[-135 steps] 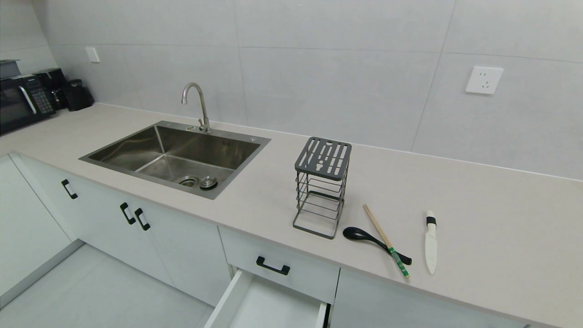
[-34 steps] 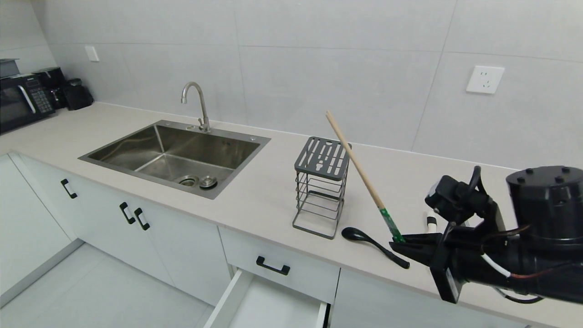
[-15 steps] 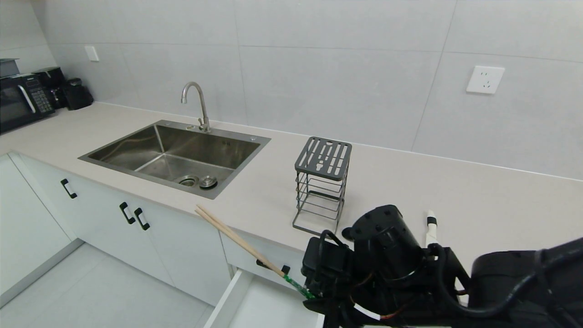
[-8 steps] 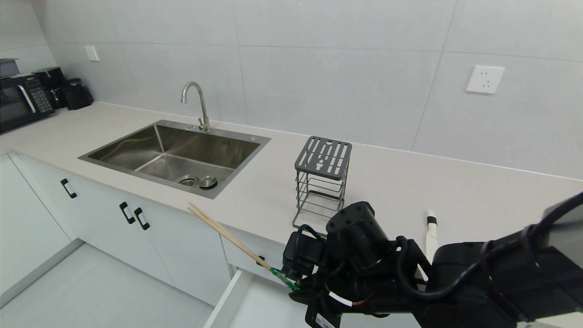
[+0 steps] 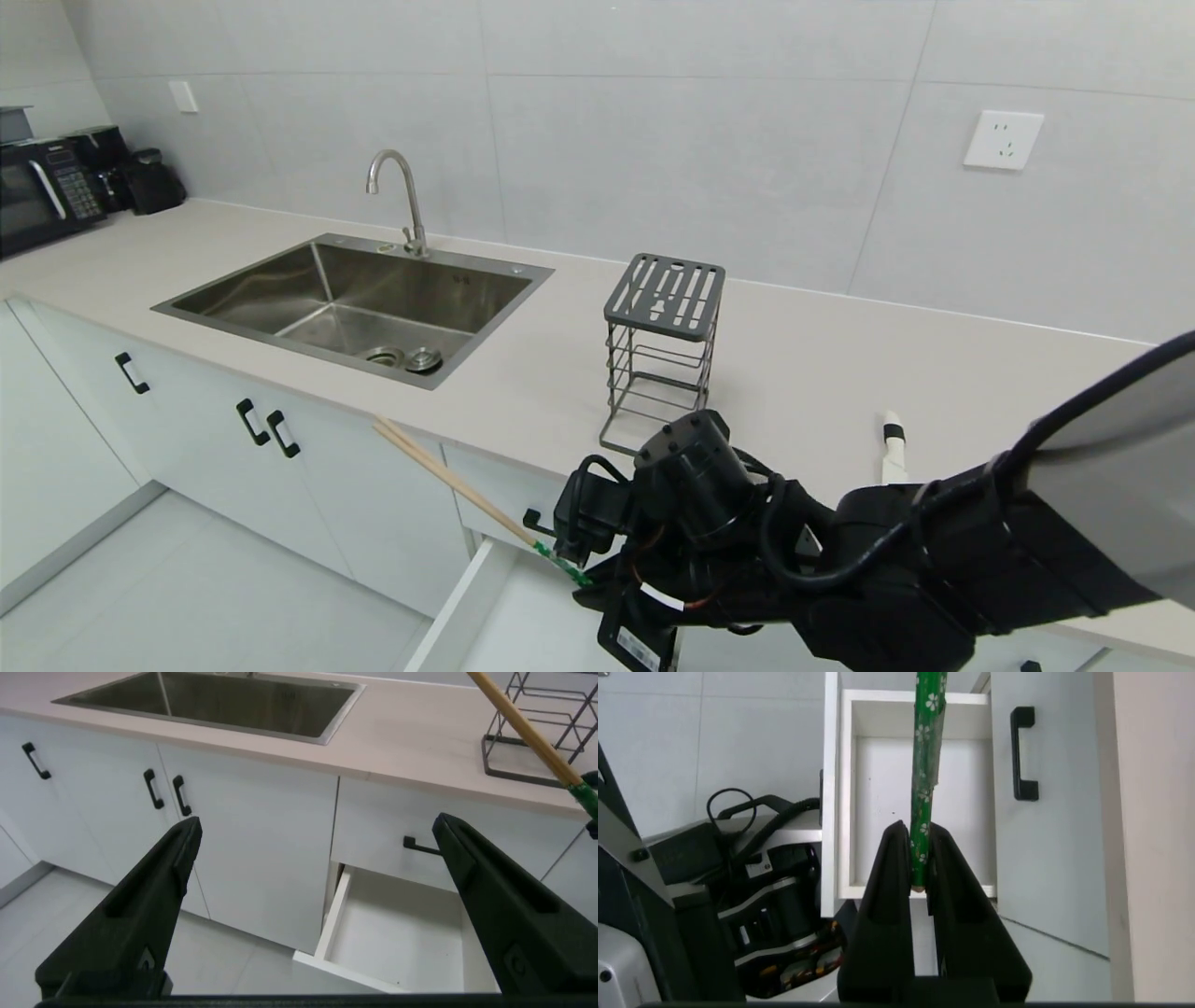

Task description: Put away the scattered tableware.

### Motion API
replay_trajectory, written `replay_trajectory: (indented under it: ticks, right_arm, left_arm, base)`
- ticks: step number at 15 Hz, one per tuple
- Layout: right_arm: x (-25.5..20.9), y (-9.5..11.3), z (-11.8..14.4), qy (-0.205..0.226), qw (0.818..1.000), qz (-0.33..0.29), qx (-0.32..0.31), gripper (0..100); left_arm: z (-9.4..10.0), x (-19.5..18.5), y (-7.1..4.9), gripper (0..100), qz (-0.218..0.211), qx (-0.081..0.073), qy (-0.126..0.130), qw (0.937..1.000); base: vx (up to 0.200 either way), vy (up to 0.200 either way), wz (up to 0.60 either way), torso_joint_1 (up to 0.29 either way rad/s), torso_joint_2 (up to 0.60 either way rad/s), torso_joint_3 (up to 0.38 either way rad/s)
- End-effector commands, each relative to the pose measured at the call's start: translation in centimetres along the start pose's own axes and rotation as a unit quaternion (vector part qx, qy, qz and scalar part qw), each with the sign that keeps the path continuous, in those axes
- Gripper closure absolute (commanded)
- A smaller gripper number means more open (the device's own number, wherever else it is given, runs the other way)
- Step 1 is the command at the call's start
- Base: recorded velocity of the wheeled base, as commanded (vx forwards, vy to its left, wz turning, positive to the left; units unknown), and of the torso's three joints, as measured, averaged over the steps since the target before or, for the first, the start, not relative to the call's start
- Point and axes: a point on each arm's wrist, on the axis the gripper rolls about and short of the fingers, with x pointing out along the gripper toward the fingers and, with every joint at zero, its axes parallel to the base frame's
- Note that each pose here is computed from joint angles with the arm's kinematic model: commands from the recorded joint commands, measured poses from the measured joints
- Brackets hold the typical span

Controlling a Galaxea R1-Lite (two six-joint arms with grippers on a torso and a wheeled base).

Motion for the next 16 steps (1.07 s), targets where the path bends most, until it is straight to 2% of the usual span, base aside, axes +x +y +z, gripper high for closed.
replay_trajectory:
  ticks: [1,5,16]
  right_arm:
    - [0.9,-0.3,0.4,-0.003,1.000,0.000,0.000,100]
    - [1.3,-0.6,1.0,-0.012,1.000,-0.002,0.000,100]
    - [1.9,-0.4,0.5,0.000,1.000,0.002,0.000,100]
  left_arm:
    - [0.0,0.0,0.0,0,0.000,0.000,0.000,1.0000]
    - [0.0,0.0,0.0,0,0.000,0.000,0.000,1.0000]
    - [0.0,0.0,0.0,0,0.000,0.000,0.000,1.0000]
  base:
    - [0.000,0.000,0.00,-0.163,0.33,0.159]
    - [0.000,0.000,0.00,-0.185,0.36,0.179]
    - [0.000,0.000,0.00,-0.141,0.28,0.135]
